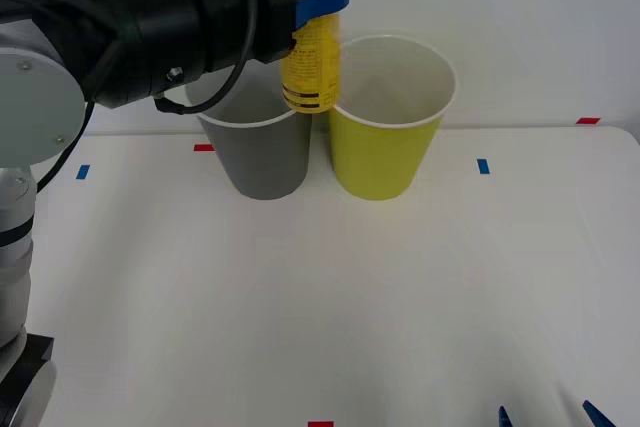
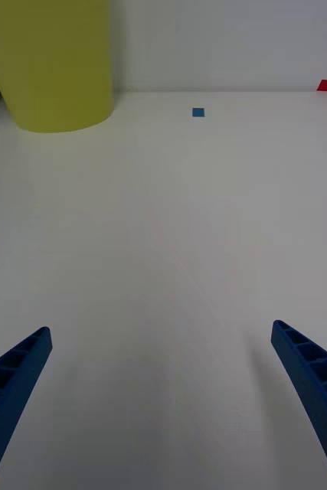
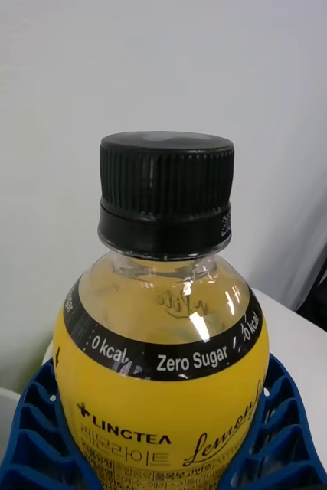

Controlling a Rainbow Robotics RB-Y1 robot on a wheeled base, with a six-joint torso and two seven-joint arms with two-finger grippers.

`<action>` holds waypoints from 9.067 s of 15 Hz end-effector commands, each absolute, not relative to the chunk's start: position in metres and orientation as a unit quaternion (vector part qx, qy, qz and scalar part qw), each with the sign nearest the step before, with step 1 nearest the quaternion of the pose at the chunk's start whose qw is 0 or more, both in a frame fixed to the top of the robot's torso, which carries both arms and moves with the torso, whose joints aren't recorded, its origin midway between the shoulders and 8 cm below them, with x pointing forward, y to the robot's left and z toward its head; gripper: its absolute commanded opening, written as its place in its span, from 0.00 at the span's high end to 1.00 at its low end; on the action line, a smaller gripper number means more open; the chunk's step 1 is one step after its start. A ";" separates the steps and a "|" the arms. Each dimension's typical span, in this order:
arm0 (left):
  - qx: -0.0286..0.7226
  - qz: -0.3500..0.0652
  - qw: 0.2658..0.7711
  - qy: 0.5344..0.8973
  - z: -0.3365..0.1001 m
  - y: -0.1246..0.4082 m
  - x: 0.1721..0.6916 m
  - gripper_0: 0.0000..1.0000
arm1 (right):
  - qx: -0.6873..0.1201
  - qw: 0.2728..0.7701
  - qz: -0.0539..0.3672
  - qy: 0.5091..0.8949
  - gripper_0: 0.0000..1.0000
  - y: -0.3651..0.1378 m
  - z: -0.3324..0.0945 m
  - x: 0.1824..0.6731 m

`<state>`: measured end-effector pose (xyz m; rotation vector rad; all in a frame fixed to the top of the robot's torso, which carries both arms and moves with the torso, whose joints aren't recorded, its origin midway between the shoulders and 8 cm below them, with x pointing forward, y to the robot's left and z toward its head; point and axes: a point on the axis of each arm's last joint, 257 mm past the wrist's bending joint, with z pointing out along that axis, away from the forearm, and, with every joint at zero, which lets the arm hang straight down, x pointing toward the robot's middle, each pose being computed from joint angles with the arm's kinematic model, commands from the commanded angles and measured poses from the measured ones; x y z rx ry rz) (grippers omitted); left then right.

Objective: Put cans in the gray bin and PET bottles in the light green bin.

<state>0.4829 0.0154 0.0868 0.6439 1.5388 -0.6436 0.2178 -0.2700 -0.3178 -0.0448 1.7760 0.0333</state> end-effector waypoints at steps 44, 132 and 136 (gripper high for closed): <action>0.249 -0.257 0.687 0.632 0.058 -0.109 0.594 1.00 | -0.020 0.631 0.015 0.776 0.00 -0.270 -0.318 0.218; 0.182 0.053 0.618 0.763 -0.320 0.250 0.209 0.00 | -0.020 0.631 0.015 0.776 0.00 -0.270 -0.318 0.218; 0.161 0.057 0.619 0.766 -0.321 0.247 0.208 0.00 | -0.020 0.631 0.015 0.776 0.00 -0.270 -0.318 0.218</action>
